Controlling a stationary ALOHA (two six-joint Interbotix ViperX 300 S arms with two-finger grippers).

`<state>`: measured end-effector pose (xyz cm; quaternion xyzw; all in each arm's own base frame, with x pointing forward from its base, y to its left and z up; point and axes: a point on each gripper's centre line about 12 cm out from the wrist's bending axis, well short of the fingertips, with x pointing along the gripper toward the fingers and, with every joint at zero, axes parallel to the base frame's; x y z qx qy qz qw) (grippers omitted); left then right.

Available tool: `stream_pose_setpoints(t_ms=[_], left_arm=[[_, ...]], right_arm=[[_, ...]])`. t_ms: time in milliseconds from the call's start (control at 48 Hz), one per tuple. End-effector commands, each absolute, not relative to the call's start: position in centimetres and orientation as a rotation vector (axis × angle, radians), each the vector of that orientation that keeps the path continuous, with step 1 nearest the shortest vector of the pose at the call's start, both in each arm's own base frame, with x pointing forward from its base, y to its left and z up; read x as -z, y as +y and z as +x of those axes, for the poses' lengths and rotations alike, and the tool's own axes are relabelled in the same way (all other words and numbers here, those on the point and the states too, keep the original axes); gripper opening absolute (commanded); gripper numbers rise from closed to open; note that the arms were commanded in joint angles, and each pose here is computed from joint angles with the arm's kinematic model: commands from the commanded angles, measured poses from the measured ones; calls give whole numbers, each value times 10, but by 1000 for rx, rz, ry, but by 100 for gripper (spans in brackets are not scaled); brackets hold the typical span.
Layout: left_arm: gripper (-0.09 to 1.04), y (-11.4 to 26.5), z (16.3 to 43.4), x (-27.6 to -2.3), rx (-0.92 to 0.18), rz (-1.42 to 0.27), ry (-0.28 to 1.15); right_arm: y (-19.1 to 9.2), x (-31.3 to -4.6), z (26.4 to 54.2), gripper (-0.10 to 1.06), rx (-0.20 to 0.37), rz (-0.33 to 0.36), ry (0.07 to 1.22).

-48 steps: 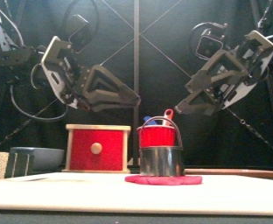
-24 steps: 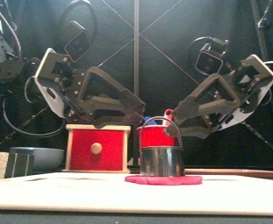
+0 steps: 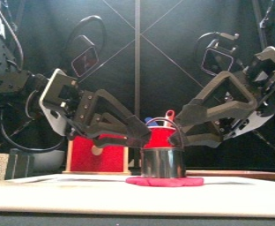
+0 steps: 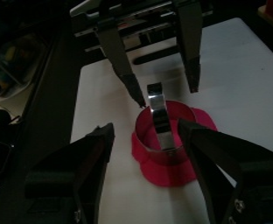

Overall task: Get the cutter from the drawer then cut the dough then place the extra dough in the bowl
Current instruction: Cut the dough

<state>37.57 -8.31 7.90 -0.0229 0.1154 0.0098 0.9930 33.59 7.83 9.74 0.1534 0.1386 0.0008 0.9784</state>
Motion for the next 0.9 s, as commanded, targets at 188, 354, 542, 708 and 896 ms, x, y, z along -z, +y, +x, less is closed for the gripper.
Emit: stream_pose_setpoints(t_ms=[188,354,542,708,896], left_arm=[[86,-85,382,-92,-17,-61,197],[86,-89,382,-93,4,-53,205],[86,-93,379,-89,24,-49,240],[79,-93,379,-93,27,-43,234],[65,-95,379,-99,50,-32,220]], right_arm=[[78,-105,341,79,2,318,246],[78,-104,341,68,2,317,249],[78,-105,343,66,0,317,249],[77,-105,343,65,4,317,251],[71,-102,344,65,17,313,264]])
